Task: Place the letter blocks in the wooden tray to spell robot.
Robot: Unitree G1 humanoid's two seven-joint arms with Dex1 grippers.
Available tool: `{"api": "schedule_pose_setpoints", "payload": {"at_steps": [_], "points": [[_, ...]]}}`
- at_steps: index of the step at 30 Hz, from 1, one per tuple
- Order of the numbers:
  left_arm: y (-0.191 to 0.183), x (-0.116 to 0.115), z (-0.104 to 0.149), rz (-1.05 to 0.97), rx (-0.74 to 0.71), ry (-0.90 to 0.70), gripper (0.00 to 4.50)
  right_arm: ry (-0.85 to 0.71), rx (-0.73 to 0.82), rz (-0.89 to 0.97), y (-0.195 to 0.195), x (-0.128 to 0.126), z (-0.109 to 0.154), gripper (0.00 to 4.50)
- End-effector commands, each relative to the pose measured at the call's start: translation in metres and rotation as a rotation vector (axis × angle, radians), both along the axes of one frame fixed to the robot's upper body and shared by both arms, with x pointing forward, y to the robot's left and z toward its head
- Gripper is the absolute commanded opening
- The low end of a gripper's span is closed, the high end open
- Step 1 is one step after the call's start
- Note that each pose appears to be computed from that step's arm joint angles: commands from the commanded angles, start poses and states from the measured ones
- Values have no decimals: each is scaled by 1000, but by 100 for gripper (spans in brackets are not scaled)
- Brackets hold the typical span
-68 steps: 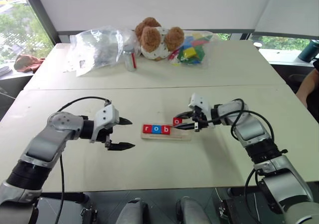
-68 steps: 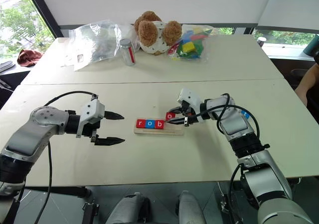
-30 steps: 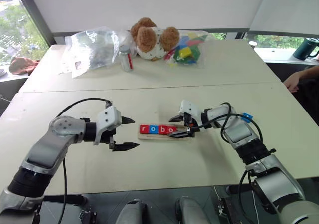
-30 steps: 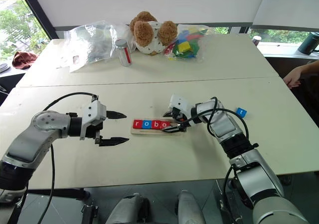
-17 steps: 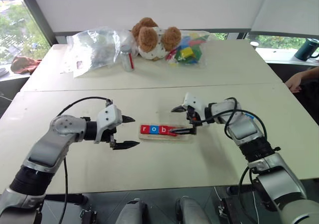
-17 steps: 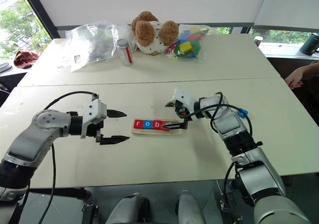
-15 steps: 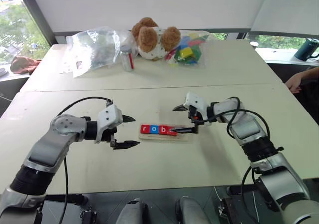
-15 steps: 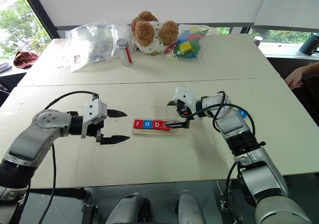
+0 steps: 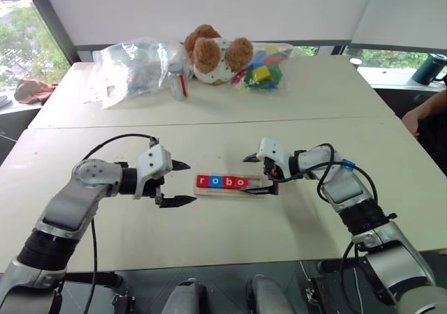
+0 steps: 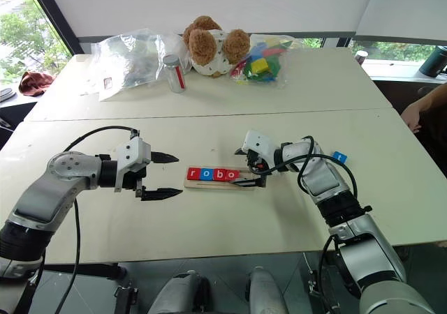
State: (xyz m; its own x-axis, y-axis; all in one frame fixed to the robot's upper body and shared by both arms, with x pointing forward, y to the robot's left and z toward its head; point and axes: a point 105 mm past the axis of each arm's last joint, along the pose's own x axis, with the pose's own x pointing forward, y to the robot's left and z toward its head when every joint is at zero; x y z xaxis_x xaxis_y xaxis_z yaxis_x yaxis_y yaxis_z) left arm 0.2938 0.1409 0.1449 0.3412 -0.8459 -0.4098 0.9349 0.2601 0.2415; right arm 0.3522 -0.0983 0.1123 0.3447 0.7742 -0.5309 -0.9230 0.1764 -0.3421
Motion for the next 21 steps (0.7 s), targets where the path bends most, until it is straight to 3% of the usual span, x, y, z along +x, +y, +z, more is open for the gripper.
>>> {"api": "schedule_pose_setpoints", "payload": {"at_steps": [1,6,10,13,15,17,21], "points": [[-2,0,8,-10,-1,-29,450,-56,2,12,2,6,12,449],[-3,-1,8,-12,-1,-29,450,-79,53,27,6,3,29,449],[-6,-6,16,-27,-33,-27,450,-91,174,-64,-9,-3,67,449],[-14,-13,28,-62,-90,-17,450,-121,333,-367,-45,6,96,449],[-21,-18,35,-91,-120,-8,450,-170,415,-612,-76,10,101,449],[-30,-21,40,-125,-142,-3,450,-234,444,-893,-114,8,90,449],[-47,-21,40,-194,-137,-8,450,-289,341,-1424,-179,-15,46,449]]}}
